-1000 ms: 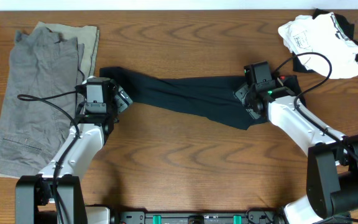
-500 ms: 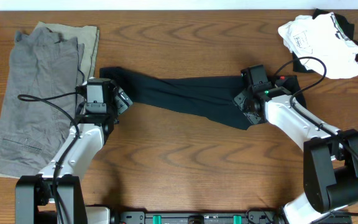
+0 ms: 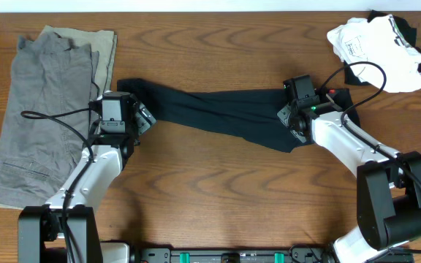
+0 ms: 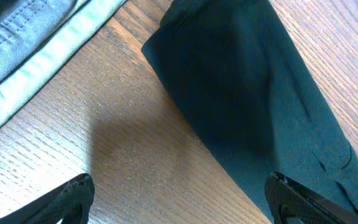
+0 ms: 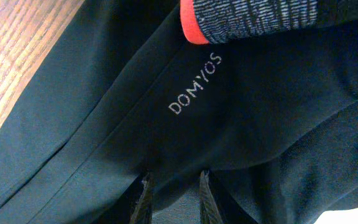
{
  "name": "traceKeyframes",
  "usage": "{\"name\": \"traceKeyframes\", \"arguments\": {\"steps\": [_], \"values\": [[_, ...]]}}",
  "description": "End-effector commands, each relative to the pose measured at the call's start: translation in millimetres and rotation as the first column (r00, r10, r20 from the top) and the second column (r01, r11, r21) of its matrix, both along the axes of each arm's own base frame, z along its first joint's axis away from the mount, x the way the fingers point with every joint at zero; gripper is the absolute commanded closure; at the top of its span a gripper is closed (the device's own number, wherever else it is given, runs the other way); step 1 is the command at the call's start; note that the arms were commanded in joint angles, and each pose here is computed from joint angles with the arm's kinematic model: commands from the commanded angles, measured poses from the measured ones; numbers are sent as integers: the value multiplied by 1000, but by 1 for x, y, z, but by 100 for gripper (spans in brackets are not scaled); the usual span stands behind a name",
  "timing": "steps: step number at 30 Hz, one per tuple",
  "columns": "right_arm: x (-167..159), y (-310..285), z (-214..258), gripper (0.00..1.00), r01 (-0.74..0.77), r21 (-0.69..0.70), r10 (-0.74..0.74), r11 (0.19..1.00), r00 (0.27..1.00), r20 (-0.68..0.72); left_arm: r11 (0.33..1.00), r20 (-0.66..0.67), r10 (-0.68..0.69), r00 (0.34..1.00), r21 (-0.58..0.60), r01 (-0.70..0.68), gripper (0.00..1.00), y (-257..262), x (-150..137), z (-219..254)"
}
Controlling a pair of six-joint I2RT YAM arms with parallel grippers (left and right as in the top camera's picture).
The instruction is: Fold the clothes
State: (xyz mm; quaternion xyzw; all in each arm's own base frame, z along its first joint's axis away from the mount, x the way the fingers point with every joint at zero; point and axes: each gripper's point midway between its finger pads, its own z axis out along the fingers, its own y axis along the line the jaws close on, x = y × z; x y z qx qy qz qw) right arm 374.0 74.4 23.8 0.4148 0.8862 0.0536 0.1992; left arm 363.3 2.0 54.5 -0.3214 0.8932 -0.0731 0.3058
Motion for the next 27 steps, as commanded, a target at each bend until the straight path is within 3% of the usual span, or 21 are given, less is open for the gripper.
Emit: {"name": "traceKeyframes", "arguments": {"steps": [1,4,8,21,27], "values": [[0,-2,-11,77,-11,-38,10,999,1000,-20,1000,26,-4,1000,3,4,11,0,4,10],[-2,1,-19,78,-19,-24,18,1000,999,-43,1000,26,-4,1000,3,4,11,0,4,10],[2,3,-21,99,-49,-28,48,998,998,-36,1000,26,-4,1000,3,4,11,0,4,10],[58,9,22,99,-235,-141,258,962,951,169,1000,26,-4,1000,4,4,11,0,4,10],[79,2,38,99,-214,-209,263,954,934,244,1000,26,-4,1000,3,4,13,0,4,10]]}}
